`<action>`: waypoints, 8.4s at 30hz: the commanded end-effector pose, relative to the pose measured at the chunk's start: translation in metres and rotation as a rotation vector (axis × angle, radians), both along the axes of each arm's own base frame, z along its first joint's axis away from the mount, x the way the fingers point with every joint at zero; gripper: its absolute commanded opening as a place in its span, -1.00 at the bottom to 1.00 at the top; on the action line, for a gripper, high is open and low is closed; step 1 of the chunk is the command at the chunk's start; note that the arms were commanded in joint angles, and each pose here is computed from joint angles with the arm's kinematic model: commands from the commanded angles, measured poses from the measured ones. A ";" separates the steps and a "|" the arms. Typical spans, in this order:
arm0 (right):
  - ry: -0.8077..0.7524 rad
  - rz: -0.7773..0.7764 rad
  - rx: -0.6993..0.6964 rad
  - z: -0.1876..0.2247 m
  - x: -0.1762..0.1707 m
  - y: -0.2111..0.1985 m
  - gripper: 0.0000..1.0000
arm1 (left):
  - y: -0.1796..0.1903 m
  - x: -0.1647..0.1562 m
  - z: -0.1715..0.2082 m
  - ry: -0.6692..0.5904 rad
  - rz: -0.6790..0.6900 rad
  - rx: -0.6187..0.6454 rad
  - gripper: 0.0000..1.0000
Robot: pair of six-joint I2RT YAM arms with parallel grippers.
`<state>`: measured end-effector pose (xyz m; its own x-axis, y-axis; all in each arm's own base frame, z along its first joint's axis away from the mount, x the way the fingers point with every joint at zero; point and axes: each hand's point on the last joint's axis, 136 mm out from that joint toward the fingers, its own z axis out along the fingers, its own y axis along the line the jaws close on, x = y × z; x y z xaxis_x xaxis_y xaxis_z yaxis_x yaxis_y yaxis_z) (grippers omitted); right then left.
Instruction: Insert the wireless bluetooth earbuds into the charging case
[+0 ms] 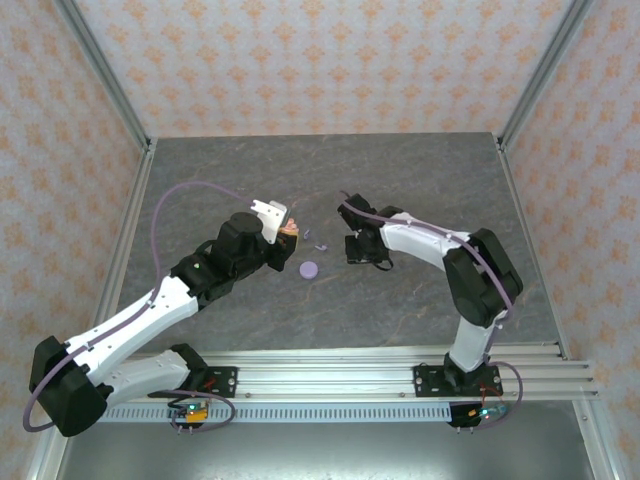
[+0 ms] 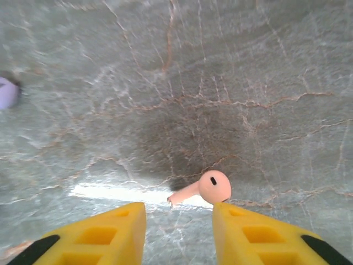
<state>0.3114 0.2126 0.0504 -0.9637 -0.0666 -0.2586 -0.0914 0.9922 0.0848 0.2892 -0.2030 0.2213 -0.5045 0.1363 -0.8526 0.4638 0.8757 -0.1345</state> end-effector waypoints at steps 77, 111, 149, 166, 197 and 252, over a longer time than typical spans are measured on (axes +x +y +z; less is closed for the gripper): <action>0.060 0.041 -0.187 0.006 0.014 -0.032 -0.72 | -0.009 0.013 0.007 0.010 -0.001 -0.013 -0.71; 0.148 -0.163 -0.066 -0.019 0.019 -0.014 -0.13 | -0.011 0.013 0.006 0.008 -0.011 -0.020 -0.72; 0.151 -0.162 -0.061 -0.031 0.024 -0.017 -0.39 | -0.009 0.012 0.003 0.012 -0.010 -0.010 -0.72; 0.165 -0.157 -0.044 -0.036 0.022 -0.017 -0.58 | -0.010 0.012 0.006 0.008 -0.012 -0.016 -0.72; -0.078 -0.226 0.357 0.032 0.037 -0.020 -0.62 | -0.066 0.021 -0.048 0.085 -0.160 -0.224 -0.72; -0.440 0.087 0.802 0.225 0.018 0.039 -0.62 | -0.136 0.045 -0.013 -0.109 -0.260 -0.591 -0.73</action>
